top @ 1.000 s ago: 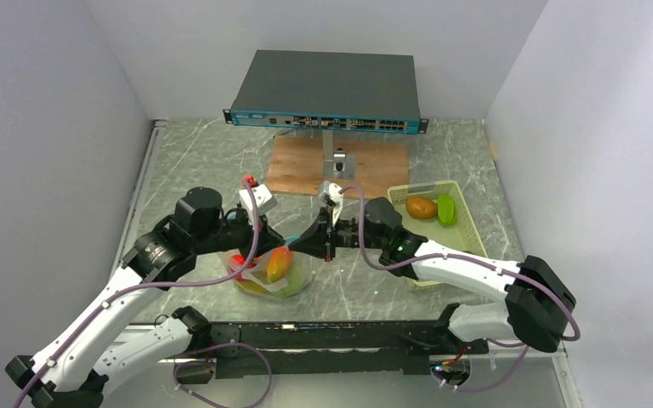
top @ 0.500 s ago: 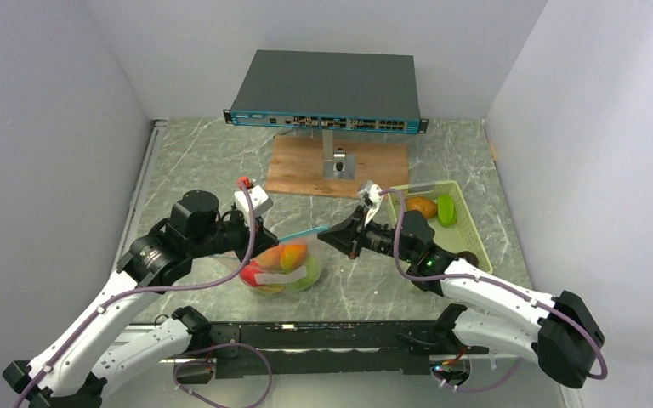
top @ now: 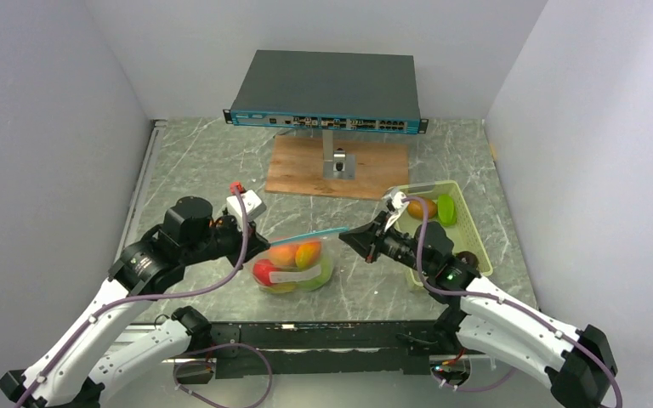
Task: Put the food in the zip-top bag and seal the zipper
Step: Zip the zipper food storage bag at the center of the board.
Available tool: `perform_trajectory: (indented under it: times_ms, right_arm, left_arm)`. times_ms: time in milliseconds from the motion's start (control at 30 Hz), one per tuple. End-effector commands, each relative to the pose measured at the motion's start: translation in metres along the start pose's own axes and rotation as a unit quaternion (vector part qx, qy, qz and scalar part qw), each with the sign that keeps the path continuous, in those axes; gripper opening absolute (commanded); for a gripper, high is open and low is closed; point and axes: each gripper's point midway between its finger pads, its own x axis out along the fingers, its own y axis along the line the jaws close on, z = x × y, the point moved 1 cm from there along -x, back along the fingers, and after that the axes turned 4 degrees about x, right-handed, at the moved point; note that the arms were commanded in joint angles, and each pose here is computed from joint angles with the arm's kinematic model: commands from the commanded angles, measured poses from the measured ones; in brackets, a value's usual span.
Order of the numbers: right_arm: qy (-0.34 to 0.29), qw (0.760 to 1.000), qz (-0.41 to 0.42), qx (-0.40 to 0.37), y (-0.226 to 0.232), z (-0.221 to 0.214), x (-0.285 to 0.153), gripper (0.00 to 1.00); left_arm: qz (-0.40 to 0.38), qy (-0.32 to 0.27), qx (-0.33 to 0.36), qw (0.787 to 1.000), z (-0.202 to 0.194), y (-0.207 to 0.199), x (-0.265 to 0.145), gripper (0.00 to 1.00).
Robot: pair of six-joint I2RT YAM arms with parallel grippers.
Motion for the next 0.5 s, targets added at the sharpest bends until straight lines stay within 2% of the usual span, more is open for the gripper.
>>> perform_trajectory:
  times_ms: [0,467]
  right_arm:
    - [-0.033,0.997,-0.070,-0.008,-0.023,0.012,-0.014,0.00]
    - [-0.041,0.995,-0.087,-0.013,-0.022,0.019,-0.034,0.00]
  left_arm:
    - [0.036,-0.001,0.004,0.999,-0.001,0.007,-0.017,0.00]
    - [0.064,-0.013,-0.007,0.998,-0.007,0.006,-0.047,0.00]
